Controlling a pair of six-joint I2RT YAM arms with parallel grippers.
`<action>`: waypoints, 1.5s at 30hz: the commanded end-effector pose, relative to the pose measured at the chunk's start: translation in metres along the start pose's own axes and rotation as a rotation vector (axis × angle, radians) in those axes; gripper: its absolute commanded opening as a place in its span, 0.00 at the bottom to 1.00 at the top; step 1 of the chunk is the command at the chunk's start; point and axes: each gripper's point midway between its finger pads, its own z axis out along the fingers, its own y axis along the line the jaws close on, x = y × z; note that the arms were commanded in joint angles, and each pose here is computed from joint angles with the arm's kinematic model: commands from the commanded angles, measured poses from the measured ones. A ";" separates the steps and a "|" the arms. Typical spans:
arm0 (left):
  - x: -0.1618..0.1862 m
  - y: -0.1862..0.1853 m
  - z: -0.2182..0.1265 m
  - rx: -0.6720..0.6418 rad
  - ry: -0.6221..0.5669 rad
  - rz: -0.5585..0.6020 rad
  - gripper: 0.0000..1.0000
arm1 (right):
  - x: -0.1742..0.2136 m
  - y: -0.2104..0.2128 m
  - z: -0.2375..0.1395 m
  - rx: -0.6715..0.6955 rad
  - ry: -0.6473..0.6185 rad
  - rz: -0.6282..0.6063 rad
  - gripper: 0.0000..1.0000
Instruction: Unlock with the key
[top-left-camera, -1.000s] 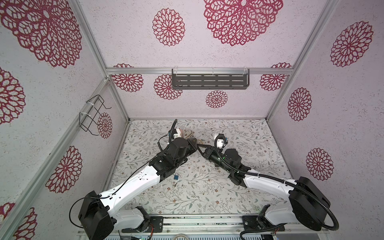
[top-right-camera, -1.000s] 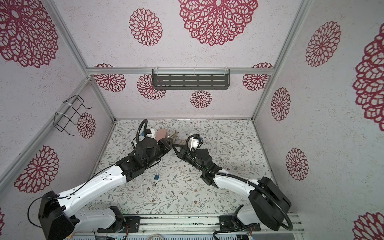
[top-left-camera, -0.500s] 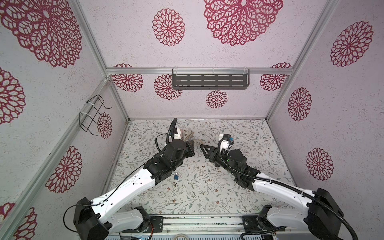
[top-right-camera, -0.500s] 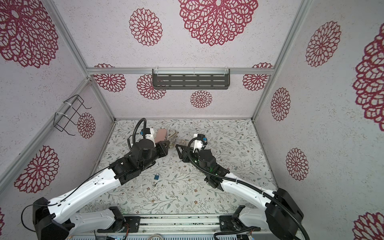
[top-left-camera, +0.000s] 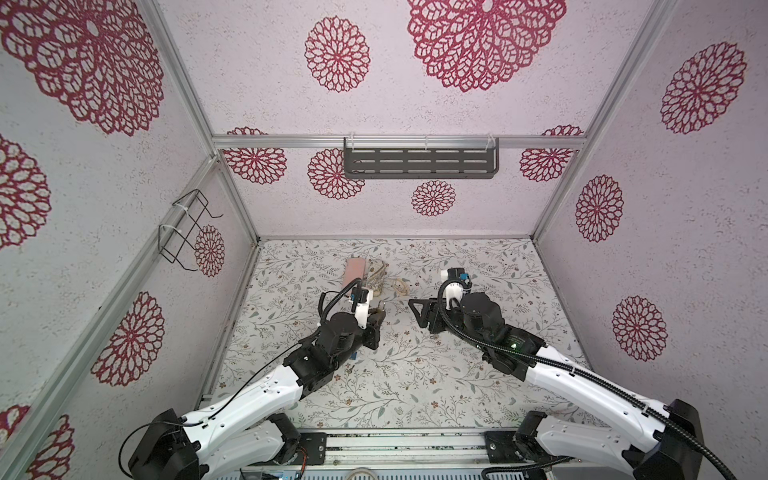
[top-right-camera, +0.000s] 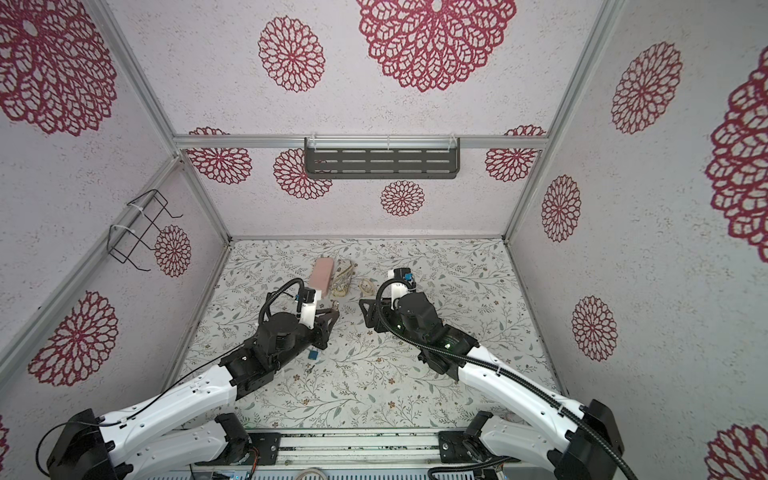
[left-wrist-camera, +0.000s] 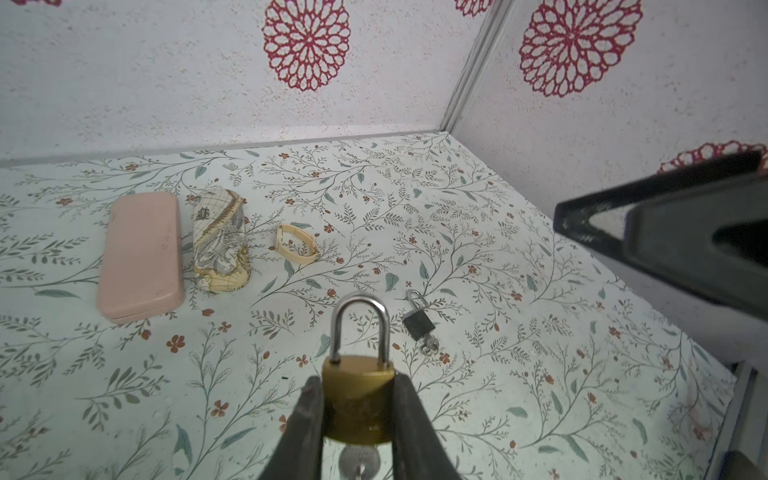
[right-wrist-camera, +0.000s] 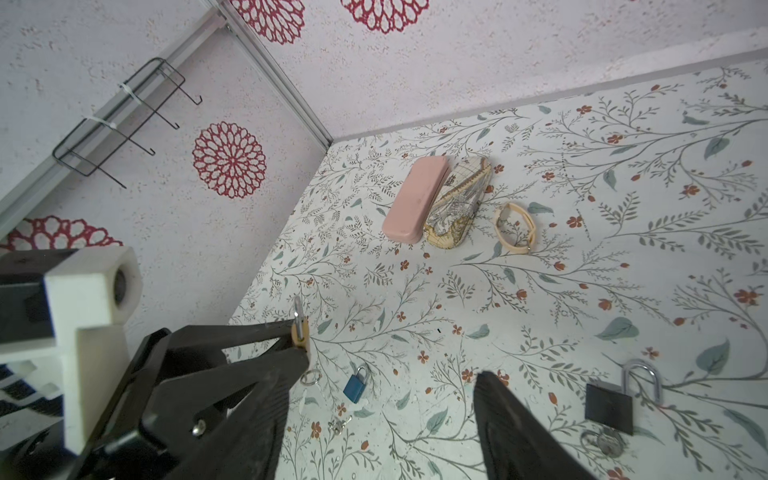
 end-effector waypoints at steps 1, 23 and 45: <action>-0.023 -0.017 -0.001 0.081 -0.127 0.136 0.00 | -0.002 -0.001 -0.011 0.047 0.064 -0.102 0.75; 0.003 -0.029 0.025 0.124 -0.119 0.180 0.00 | -0.010 -0.008 0.019 0.253 0.290 -0.253 0.82; 0.007 -0.034 0.025 0.145 -0.122 0.207 0.00 | 0.005 -0.021 0.057 0.350 0.421 -0.306 0.83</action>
